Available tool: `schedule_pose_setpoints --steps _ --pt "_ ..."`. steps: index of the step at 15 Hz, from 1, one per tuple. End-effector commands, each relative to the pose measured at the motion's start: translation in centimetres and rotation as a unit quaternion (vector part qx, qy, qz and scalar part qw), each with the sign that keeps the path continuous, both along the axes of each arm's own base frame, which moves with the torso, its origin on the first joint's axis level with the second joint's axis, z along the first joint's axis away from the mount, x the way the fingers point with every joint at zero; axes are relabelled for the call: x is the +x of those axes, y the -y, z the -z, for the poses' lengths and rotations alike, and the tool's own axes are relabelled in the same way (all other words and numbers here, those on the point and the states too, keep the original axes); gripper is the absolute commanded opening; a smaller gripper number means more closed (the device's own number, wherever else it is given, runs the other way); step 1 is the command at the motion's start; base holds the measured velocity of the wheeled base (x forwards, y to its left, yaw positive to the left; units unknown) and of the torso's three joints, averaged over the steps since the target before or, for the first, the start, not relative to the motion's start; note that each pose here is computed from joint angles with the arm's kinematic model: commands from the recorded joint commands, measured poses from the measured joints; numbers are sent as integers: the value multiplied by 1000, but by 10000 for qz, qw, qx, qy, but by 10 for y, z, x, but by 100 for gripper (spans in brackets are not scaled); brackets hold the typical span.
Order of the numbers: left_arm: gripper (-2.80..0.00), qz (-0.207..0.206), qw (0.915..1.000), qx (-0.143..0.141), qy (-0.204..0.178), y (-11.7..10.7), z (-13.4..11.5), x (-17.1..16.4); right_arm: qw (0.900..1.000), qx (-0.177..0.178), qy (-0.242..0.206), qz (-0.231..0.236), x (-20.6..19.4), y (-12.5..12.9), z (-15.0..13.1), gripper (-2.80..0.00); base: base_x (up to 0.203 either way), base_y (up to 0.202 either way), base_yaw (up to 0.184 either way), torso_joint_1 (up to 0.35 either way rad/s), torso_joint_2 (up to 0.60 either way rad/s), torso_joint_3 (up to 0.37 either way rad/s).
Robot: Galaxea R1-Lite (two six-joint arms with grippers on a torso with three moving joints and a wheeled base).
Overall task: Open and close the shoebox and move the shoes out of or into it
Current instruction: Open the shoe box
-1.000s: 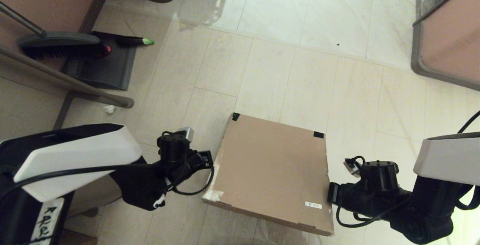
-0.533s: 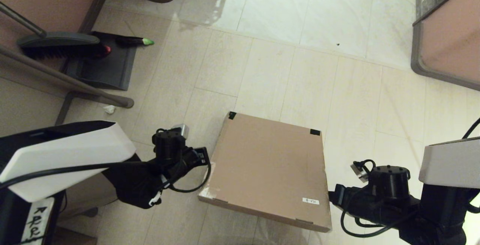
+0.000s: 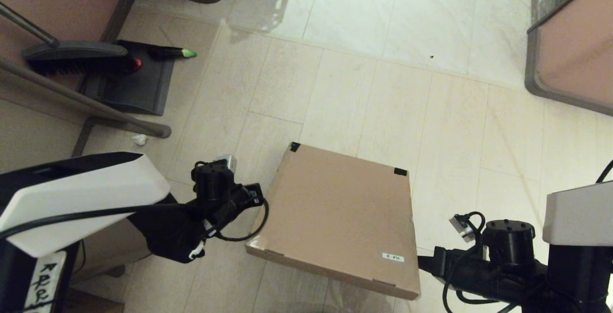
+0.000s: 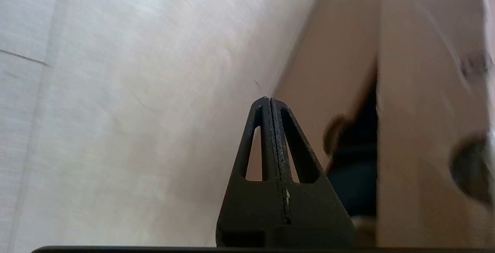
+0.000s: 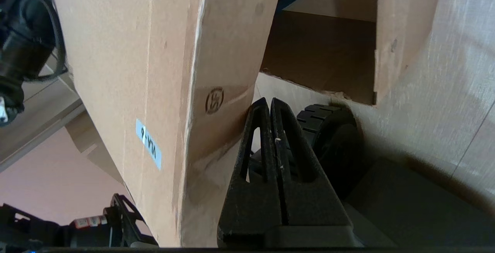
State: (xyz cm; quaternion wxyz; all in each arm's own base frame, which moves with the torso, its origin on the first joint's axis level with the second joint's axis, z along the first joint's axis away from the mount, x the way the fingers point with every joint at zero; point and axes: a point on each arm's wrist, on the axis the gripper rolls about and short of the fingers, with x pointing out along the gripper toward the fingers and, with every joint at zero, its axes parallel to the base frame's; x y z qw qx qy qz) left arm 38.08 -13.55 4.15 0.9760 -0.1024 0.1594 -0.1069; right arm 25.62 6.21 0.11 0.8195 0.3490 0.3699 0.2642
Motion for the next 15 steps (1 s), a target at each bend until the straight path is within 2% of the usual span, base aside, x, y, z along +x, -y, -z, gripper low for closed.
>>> schedule_pose_setpoints --steps 1,8,12,15 --pt "-280 -195 9996 -51 182 -5 -9 6 10000 28 51 -18 1 0 -1 -280 0 0 0 0 0 0" --pt "-280 -274 9975 -380 537 -11 -46 1 9998 -3 152 -158 3 -9 -2 -280 0 0 0 0 0 0" --pt "-280 -383 9936 -592 887 -17 -79 -6 9997 -3 175 -193 2 -11 -3 -280 0 0 0 0 0 0" --pt "-280 -492 9931 -697 801 -21 -82 -8 9995 -8 200 -259 2 -14 -3 -280 0 0 0 0 0 0"
